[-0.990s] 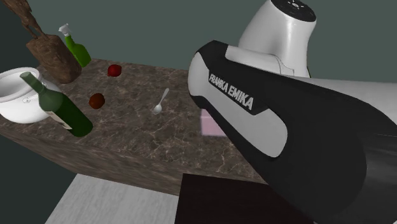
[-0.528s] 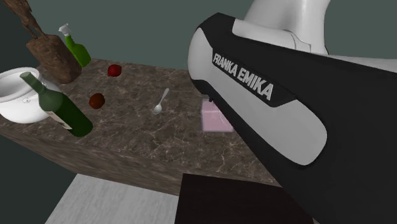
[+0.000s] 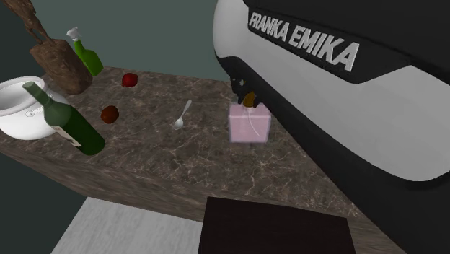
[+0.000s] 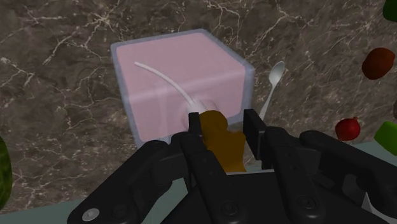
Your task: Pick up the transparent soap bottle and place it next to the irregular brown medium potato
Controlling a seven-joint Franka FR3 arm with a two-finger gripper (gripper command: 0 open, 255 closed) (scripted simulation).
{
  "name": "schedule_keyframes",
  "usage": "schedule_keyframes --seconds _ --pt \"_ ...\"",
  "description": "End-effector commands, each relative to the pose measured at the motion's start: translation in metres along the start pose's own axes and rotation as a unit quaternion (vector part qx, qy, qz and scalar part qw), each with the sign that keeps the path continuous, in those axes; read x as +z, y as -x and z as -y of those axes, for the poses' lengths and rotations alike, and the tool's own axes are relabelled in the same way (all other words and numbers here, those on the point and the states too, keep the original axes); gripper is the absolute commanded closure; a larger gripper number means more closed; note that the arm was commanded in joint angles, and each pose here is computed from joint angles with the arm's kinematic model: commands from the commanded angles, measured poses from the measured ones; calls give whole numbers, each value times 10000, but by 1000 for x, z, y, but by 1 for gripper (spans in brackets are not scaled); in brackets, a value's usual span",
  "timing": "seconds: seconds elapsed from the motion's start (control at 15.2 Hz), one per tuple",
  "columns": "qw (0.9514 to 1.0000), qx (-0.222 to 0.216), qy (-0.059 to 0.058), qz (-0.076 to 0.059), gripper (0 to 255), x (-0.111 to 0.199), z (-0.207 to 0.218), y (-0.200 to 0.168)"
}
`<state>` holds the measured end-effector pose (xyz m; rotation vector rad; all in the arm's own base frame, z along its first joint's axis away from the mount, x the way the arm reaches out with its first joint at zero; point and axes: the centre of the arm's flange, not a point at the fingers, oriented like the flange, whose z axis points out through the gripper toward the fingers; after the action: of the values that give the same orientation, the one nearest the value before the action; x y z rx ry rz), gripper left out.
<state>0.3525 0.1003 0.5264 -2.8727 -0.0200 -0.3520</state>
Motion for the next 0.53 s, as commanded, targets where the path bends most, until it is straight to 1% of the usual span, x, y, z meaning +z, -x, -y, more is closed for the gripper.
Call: schedule_keyframes --seconds 0.0,0.46 --pt "10000 0 1 0 255 -10 2 -1" --pt "10000 0 1 0 255 -44 11 -10"
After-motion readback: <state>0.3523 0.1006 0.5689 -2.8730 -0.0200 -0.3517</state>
